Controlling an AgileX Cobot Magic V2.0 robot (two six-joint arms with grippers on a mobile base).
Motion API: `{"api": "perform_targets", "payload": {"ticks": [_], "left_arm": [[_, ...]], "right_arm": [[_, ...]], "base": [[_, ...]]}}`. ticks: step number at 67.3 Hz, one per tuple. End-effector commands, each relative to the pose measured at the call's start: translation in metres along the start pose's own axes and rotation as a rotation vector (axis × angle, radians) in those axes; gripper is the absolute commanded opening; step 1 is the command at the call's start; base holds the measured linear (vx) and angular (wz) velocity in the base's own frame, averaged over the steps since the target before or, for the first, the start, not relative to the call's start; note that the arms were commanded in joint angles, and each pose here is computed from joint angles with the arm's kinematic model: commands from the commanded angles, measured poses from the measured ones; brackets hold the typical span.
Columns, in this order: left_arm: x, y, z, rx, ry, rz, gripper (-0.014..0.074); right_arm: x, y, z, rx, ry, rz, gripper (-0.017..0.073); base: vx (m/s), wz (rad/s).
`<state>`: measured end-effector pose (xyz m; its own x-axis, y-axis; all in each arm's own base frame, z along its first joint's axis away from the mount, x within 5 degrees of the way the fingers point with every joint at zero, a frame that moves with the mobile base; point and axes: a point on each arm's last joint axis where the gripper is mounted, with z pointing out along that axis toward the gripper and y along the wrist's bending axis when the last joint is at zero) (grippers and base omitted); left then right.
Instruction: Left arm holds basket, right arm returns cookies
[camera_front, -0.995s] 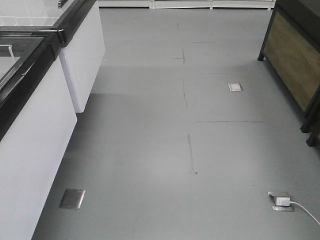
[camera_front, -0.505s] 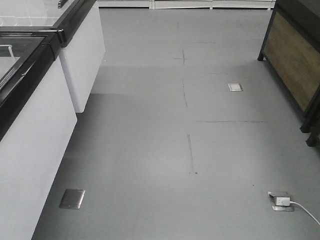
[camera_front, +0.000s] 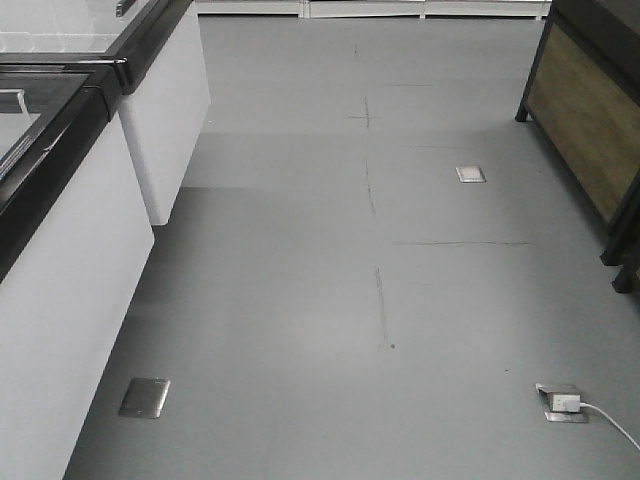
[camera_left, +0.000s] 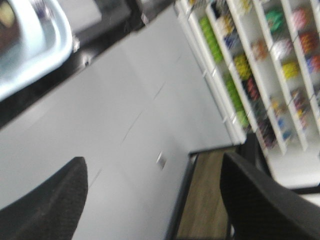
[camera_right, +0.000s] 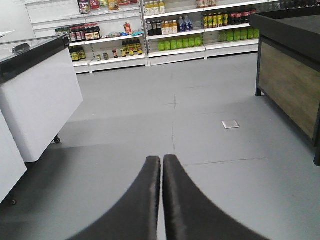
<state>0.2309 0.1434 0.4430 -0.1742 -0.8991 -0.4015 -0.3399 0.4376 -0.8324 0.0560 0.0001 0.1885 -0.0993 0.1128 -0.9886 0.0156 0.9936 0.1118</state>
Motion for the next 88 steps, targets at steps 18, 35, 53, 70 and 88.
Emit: {"api": "perform_targets", "payload": {"ticks": [18,35,53,70,88], "left_arm": [[-0.066,0.038,-0.054,0.092,-0.282,-0.113,0.0519],[-0.089,0.067,-0.031,0.224,-0.225,-0.175,0.0559],[-0.104,0.091,-0.003,0.291,-0.212,-0.227,0.0598],[-0.104,0.099,0.046,0.349,-0.161,-0.290,0.0596],[-0.107,0.105,0.069,0.410,-0.180,-0.377,0.0592]], "right_arm": [[-0.006,0.000,-0.001,-0.006,-0.078,-0.008,-0.0003],[-0.006,0.000,-0.001,-0.006,-0.078,-0.008,-0.0003],[-0.006,0.000,-0.001,-0.006,-0.078,-0.008,-0.0003],[-0.006,0.000,-0.001,-0.006,-0.078,-0.008,-0.0003],[-0.006,0.000,-0.001,-0.005,-0.077,-0.008,-0.0003]], "base": [[0.00,0.00],[0.00,0.00],[0.00,0.00],[0.00,0.00],[0.00,0.00]]}}
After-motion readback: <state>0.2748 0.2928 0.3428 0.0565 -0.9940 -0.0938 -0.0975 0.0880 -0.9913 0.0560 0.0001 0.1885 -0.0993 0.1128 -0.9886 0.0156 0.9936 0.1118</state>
